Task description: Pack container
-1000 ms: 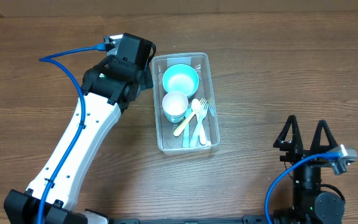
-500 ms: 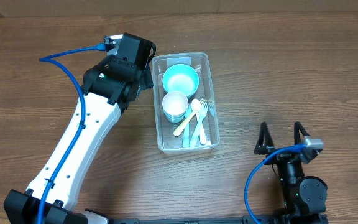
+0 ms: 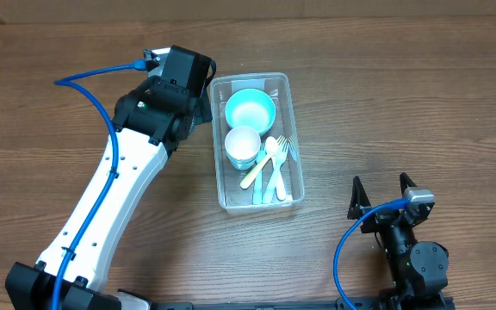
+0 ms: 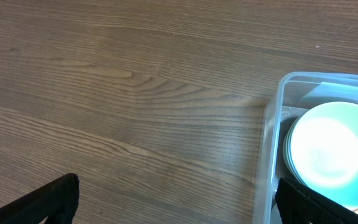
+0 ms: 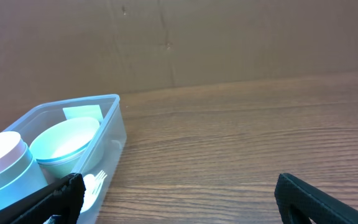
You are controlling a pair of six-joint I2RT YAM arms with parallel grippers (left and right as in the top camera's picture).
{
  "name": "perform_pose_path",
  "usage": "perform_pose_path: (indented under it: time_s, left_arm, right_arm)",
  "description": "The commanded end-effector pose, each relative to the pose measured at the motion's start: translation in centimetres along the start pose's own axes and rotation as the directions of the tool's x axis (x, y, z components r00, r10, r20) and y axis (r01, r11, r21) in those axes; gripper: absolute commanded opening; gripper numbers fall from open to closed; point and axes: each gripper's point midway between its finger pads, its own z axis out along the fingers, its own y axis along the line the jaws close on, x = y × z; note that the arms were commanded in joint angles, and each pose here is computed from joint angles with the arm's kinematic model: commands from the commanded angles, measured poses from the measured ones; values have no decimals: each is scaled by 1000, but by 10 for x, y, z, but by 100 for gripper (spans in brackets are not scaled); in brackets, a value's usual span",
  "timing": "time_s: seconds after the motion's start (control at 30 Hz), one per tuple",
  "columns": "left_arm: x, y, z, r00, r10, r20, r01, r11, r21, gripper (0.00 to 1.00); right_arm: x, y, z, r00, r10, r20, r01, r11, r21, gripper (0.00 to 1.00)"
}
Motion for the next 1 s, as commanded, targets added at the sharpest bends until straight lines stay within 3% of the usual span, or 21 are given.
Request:
perform_pose_path:
  time_s: [0.0,0.47,0.6,0.7,0.83,0.97]
  left_arm:
    - [-8,3,-2,1000,1,18,-1,1000,-13,100]
    - [-8,3,-3,1000,-1,20,1,1000,-10,100]
    - [-27,29,-67,985,-78,152,69,995,65,100]
    - [-37,58,-130,942,-176,285,134,978,161,100]
    - [-28,105,-206,854,-304,423,190,938,289,100]
    - [12,161,-259,734,-436,520,243,884,398,100]
  right_arm:
    - [-3,3,-1,1000,-7,15,7,1000,-16,100]
    - [-3,3,-1,1000,-7,15,7,1000,-16,100]
    - [-3,3,-1,1000,-7,15,7,1000,-16,100]
    - [-3,3,-1,1000,-7,15,7,1000,-16,100]
    - [-3,3,-1,1000,-7,15,7,1000,-16,100]
    - [-3,3,-1,1000,-6,15,6,1000,-16,100]
